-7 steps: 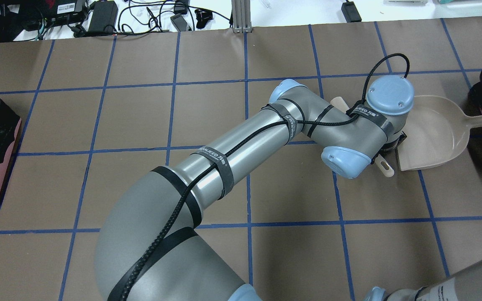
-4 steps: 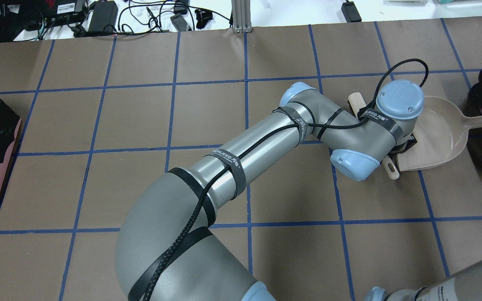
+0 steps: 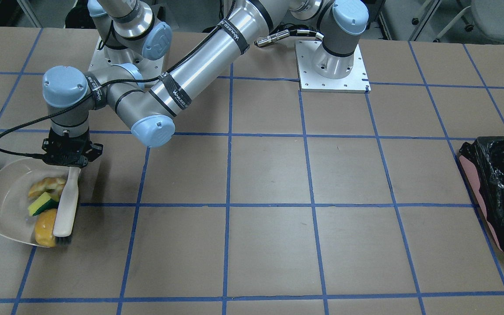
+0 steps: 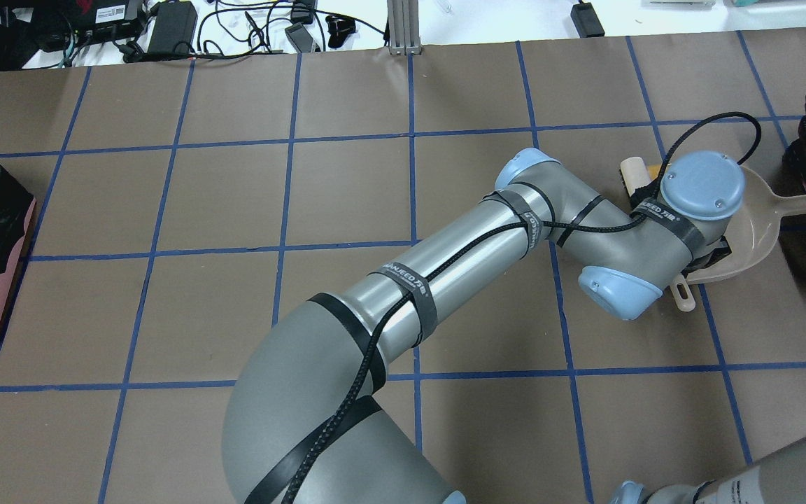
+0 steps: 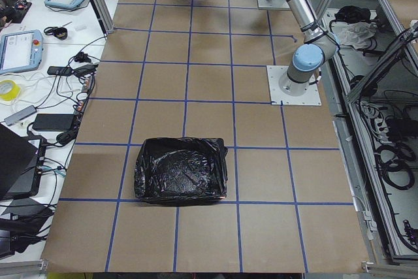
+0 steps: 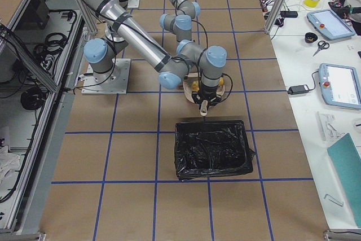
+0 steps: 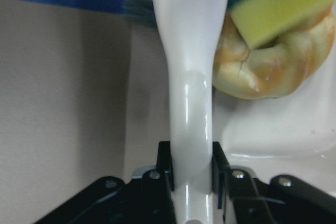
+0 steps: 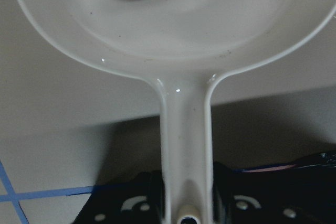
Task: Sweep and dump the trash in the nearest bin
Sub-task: 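Sweep the potato, sponge and bread into the dustpan with the left-held brush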
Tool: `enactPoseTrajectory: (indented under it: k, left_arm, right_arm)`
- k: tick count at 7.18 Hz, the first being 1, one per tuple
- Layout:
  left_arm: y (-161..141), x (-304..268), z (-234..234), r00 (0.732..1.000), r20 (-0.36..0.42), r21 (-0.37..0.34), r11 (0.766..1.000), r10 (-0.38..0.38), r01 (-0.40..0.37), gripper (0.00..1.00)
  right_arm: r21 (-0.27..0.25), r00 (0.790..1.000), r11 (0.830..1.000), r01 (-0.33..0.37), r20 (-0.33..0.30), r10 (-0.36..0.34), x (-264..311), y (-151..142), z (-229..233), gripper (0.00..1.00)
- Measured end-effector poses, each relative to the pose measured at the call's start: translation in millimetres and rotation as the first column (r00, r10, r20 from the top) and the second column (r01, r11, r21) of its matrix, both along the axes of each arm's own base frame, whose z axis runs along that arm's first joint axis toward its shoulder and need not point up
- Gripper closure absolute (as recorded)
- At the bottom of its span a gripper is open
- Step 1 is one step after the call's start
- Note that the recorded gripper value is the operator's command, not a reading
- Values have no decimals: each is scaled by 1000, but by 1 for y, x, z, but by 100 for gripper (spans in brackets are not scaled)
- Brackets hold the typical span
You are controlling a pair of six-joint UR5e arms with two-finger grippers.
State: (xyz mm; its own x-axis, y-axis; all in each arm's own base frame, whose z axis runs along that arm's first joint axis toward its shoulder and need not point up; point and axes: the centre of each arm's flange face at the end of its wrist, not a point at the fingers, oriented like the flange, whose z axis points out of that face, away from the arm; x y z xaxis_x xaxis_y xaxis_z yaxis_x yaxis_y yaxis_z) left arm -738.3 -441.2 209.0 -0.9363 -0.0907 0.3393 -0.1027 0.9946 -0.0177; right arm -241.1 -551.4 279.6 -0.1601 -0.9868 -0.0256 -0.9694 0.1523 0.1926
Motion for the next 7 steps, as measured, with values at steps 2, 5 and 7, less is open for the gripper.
enactPoseTrajectory:
  k: [2, 5, 7]
  left_arm:
    - [9, -9, 14, 1000, -19, -5, 1000, 10, -10, 100]
    - [29, -22, 17, 999, -32, 8, 1000, 24, -24, 100]
    - [30, -29, 16, 998, -49, 18, 1000, 25, -25, 100]
  right_arm:
    - [-1, 1000, 1000, 4, 0, -4, 4, -2, 0, 100]
    - [11, 1000, 1000, 11, 28, -11, 7, -1, -6, 100]
    - [33, 997, 999, 32, 67, -34, 12, 2, -11, 100]
